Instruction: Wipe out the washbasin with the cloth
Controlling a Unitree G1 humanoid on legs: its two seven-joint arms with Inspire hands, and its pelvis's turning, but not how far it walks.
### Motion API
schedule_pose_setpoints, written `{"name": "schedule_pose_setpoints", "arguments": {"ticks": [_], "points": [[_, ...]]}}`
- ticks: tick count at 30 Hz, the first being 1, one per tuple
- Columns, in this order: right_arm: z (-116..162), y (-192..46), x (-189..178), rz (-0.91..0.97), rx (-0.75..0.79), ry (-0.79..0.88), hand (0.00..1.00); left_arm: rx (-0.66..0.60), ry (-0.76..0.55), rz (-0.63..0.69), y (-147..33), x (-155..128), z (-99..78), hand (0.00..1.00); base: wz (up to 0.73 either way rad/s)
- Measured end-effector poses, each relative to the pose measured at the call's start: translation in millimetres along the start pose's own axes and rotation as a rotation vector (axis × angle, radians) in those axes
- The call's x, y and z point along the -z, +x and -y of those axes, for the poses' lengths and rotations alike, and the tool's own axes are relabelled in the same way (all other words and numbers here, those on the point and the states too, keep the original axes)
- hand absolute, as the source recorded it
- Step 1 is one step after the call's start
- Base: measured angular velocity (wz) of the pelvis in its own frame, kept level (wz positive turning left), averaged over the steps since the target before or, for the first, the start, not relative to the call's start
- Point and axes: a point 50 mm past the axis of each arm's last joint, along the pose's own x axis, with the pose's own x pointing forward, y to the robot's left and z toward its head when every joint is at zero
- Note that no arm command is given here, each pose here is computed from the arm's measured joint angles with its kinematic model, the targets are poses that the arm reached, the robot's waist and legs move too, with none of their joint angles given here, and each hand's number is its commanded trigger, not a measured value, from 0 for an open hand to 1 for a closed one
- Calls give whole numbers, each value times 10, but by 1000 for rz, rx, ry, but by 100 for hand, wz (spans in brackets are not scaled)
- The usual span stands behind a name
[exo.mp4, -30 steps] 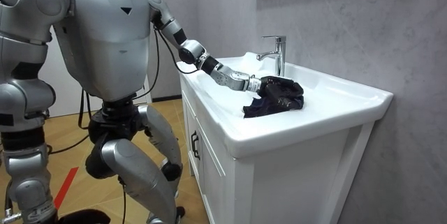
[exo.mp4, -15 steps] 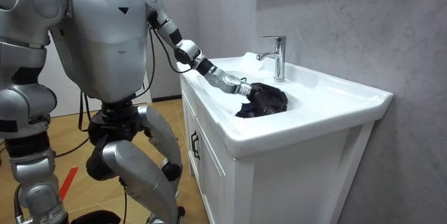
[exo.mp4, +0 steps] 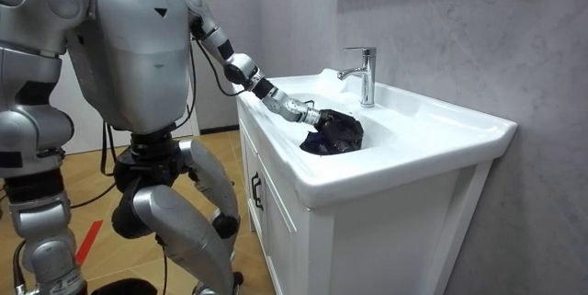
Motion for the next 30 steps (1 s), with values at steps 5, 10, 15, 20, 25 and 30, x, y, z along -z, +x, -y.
{"name": "schedule_pose_setpoints", "arguments": {"ticks": [5,10,15,20,25,30], "points": [[-8,5,-28,7,-26,20,0,28,115,3,-31,65,29,100,9],[-39,6,-50,20,-65,15,0,65,316,57,-54,80,64,100,5],[-40,5,-38,10,-76,18,0,74,441,81,-62,95,74,100,0],[-11,3,-64,24,-73,60,0,76,541,95,-92,167,47,100,0],[67,-8,-36,19,-63,107,0,101,695,77,-157,360,-51,100,7],[128,-11,-85,37,-43,156,0,104,756,35,-237,545,-131,100,9]]}}
